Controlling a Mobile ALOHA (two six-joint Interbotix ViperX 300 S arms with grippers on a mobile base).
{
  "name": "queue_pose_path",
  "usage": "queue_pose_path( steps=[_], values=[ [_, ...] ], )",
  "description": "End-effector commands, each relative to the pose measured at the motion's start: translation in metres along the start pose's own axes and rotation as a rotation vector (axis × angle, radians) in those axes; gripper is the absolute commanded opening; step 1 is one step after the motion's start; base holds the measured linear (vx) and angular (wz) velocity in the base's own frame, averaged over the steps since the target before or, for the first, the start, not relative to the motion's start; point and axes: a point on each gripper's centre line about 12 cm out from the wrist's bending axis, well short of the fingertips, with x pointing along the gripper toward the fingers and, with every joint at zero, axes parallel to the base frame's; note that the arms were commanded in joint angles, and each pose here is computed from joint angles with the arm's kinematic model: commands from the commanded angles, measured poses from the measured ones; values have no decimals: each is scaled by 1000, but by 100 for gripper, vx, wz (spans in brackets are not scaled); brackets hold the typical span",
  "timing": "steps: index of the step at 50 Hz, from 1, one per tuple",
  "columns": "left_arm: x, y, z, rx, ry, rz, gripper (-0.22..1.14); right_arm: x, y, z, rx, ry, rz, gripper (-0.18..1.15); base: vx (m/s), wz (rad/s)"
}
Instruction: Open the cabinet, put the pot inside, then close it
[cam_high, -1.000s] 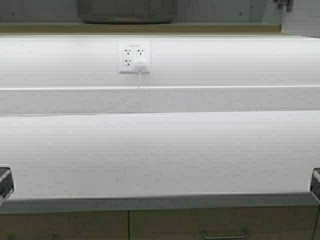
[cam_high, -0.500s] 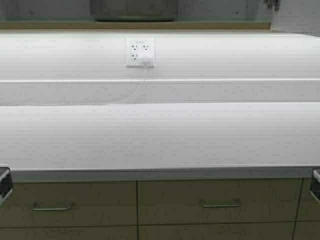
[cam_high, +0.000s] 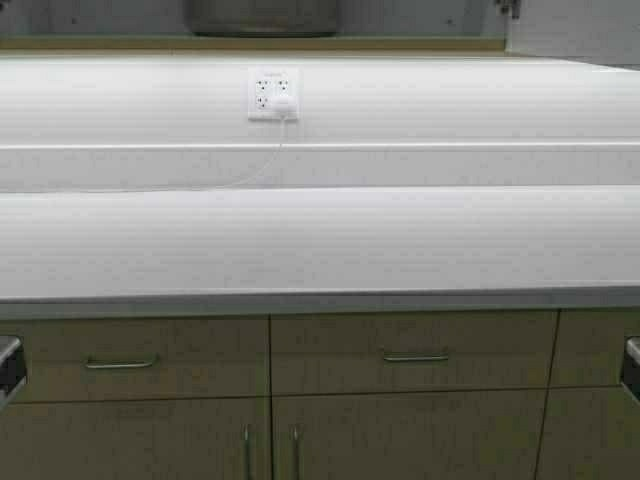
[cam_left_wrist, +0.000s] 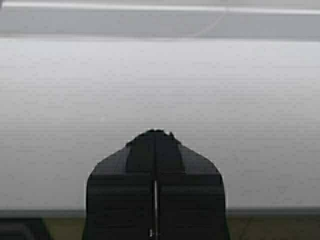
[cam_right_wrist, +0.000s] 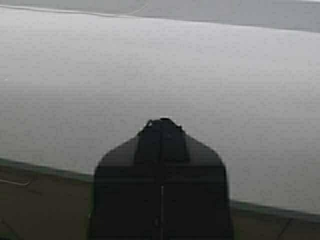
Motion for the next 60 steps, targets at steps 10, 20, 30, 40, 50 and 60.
queue_pose_path(
  steps=[10,20,30,40,50,60],
  values=[
    [-18,64,60,50,-57,270,3,-28,-83,51,26,-130,-296,8,-23,-3],
    [-28,107,99,23,-117,434,3,-48,-156,80,47,-215,-534,8,-16,-1],
    [0,141,134,-11,-133,490,3,-26,-201,106,53,-237,-604,8,-10,-1],
    [44,168,163,-22,-144,496,3,11,-225,115,66,-216,-600,8,-5,2],
    [82,184,165,-91,-149,474,3,40,-243,115,88,-199,-595,8,0,0],
    [118,177,147,-186,-119,410,3,71,-227,121,98,-210,-522,8,0,0]
  ],
)
